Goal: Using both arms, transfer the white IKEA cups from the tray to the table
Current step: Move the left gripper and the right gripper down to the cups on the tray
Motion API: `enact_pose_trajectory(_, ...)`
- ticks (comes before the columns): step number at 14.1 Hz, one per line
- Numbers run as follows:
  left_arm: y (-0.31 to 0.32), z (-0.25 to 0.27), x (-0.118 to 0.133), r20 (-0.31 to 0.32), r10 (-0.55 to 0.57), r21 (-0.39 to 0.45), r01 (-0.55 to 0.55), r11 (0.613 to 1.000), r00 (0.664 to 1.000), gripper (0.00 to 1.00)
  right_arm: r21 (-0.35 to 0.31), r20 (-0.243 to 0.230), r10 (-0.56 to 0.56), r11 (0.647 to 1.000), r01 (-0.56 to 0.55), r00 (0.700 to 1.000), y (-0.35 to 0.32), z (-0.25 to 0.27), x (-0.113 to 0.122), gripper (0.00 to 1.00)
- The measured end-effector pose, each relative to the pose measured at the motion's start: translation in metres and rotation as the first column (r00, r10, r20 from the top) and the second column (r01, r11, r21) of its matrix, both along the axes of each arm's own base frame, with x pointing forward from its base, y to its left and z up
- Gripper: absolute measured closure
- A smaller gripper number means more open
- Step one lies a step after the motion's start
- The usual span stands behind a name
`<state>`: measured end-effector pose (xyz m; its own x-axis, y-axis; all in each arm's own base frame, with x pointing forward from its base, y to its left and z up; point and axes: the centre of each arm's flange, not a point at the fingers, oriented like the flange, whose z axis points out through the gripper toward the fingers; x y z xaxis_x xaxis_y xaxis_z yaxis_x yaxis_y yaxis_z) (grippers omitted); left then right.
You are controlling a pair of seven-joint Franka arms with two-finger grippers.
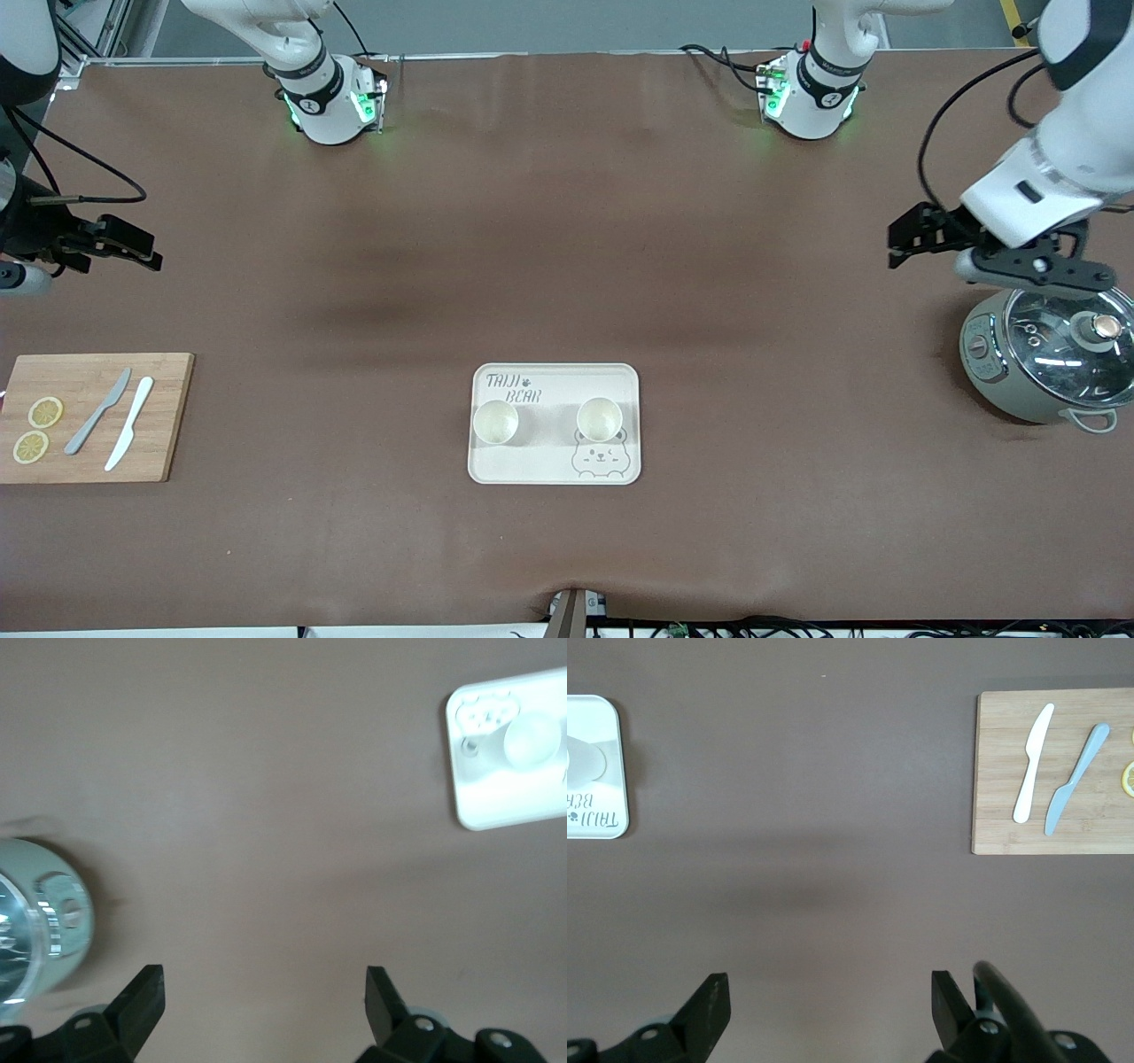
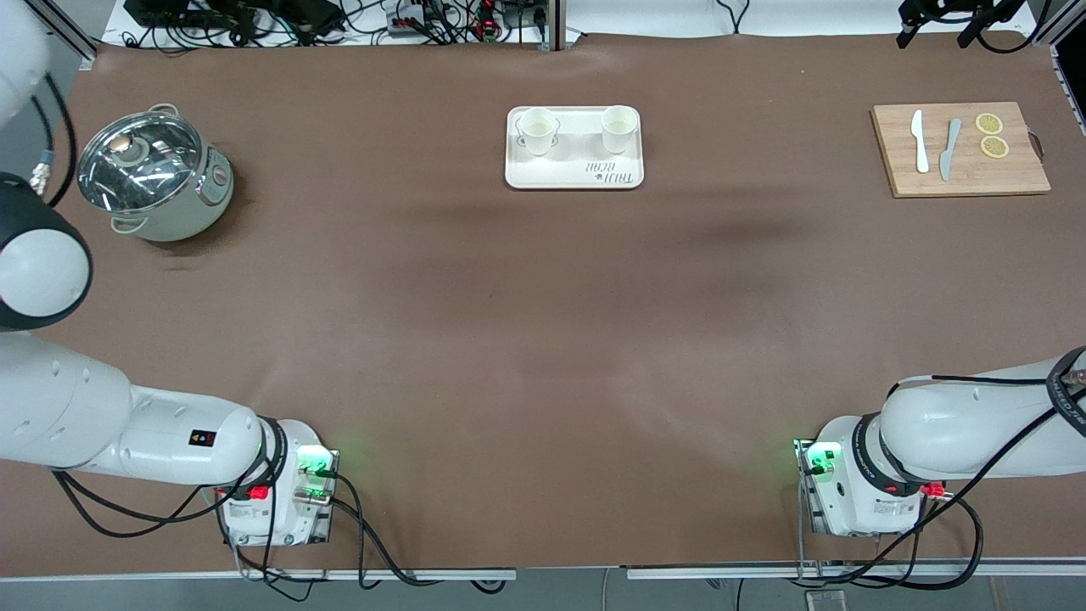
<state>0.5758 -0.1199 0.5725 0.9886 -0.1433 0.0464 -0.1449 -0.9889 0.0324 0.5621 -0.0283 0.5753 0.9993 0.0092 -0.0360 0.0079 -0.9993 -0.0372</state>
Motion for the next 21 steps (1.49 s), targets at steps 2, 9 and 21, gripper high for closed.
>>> enact_pose_trajectory(2, -0.043, -0.027, 0.008, -0.018, 0.046, -0.006, -0.046, 0.999, 0.999, 0.00, 0.001, 0.008, 0.019, 1.000, -0.019, 1.000, 0.011, -0.006, 0.006, 0.00)
enact_pose_trajectory(9, -0.124, -0.089, 0.058, -0.053, 0.002, -0.031, -0.004, 1.000, 0.999, 0.00, 0.002, 0.023, 0.000, 1.000, 0.000, 1.000, 0.116, -0.079, 0.047, 0.00)
enact_pose_trajectory(21, -0.262, -0.237, 0.077, 0.060, 0.042, -0.025, -0.040, 0.999, 0.997, 0.00, 0.141, 0.112, -0.028, 0.990, 0.012, 0.993, 0.223, -0.222, 0.093, 0.00)
